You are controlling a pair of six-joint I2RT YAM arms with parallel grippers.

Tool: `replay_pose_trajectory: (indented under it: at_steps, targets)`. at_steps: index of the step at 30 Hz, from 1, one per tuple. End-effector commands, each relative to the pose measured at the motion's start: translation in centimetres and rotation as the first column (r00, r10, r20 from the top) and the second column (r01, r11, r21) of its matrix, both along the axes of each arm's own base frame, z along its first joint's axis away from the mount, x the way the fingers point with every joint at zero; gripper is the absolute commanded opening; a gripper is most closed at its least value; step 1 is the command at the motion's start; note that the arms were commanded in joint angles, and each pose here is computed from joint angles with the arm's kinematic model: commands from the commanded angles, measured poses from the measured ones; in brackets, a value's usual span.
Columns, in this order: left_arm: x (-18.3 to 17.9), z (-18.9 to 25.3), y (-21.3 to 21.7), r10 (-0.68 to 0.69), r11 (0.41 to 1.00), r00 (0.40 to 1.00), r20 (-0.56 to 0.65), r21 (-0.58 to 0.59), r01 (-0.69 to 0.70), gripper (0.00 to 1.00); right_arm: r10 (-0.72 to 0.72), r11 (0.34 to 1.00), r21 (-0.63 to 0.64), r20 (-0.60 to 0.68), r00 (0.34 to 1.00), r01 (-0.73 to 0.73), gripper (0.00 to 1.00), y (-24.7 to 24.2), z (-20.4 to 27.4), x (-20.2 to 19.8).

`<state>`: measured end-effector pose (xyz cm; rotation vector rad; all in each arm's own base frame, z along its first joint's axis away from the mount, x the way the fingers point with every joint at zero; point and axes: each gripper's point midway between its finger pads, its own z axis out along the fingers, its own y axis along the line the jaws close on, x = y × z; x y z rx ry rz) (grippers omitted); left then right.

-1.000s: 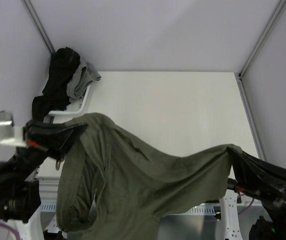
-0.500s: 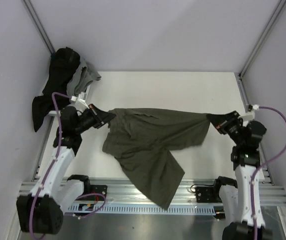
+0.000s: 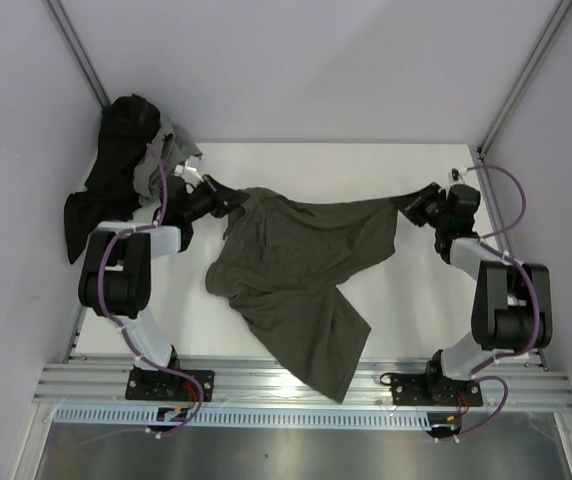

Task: Fold and stack the shorts
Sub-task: Flatten the shorts out

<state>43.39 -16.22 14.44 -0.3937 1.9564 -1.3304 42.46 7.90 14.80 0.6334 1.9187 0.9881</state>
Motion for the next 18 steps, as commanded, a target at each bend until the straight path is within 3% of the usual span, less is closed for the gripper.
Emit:
replay_pose_trajectory:
  at_steps: [1,6,8,10,12,13,15,16,17,18]
  targets:
    - [3.3,6.1,-0.1,-0.004,1.0,0.976,0.22,-0.009,0.006,0.01,0.011,0.999,-0.049,0.187,0.982,-0.002,0.0,-0.5,4.0,4.9]
    - [7.2,4.6,0.3,0.034,0.999,0.981,0.193,0.034,-0.041,0.02,0.021,0.999,-0.044,0.214,0.977,-0.012,0.0,-1.2,4.0,10.4]
    - [8.8,4.8,0.5,0.044,0.997,0.979,0.197,0.05,-0.055,0.03,0.039,0.999,-0.014,0.159,0.986,-0.038,0.0,-1.0,1.0,12.4]
    - [10.1,2.1,0.9,0.068,0.994,0.989,0.129,0.076,-0.079,0.07,0.057,0.998,-0.005,0.19,0.98,-0.057,0.0,-0.8,1.6,14.7]
    - [11.7,1.2,1.2,0.088,0.992,0.988,0.123,0.083,-0.099,0.17,0.055,0.998,0.002,0.144,0.988,-0.055,0.0,-0.8,-1.2,16.3]
    - [12.0,0.6,1.3,0.091,0.991,0.991,0.102,0.086,-0.1,0.29,0.05,0.999,-0.005,0.168,0.984,-0.05,0.0,-0.9,-0.6,17.5]
    - [13.3,1.4,1.3,0.096,0.99,0.988,0.125,0.088,-0.107,0.44,0.041,0.999,-0.009,0.145,0.989,-0.04,0.16,-1.1,-2.6,18.7]
    - [13.9,1.3,1.5,0.105,0.989,0.987,0.12,0.093,-0.116,0.62,0.037,0.999,-0.016,0.173,0.984,-0.035,0.28,-1.3,-1.7,19.7]
    - [14.1,1.3,1.6,0.107,0.987,0.986,0.125,0.108,-0.121,0.7,0.033,0.999,-0.018,0.172,0.985,-0.03,0.51,-1.4,-1.9,20.1]
    - [14.4,1.6,1.7,0.113,0.985,0.986,0.123,0.119,-0.127,0.81,0.028,0.999,-0.022,0.16,0.987,-0.025,0.58,-1.7,-2.5,20.4]
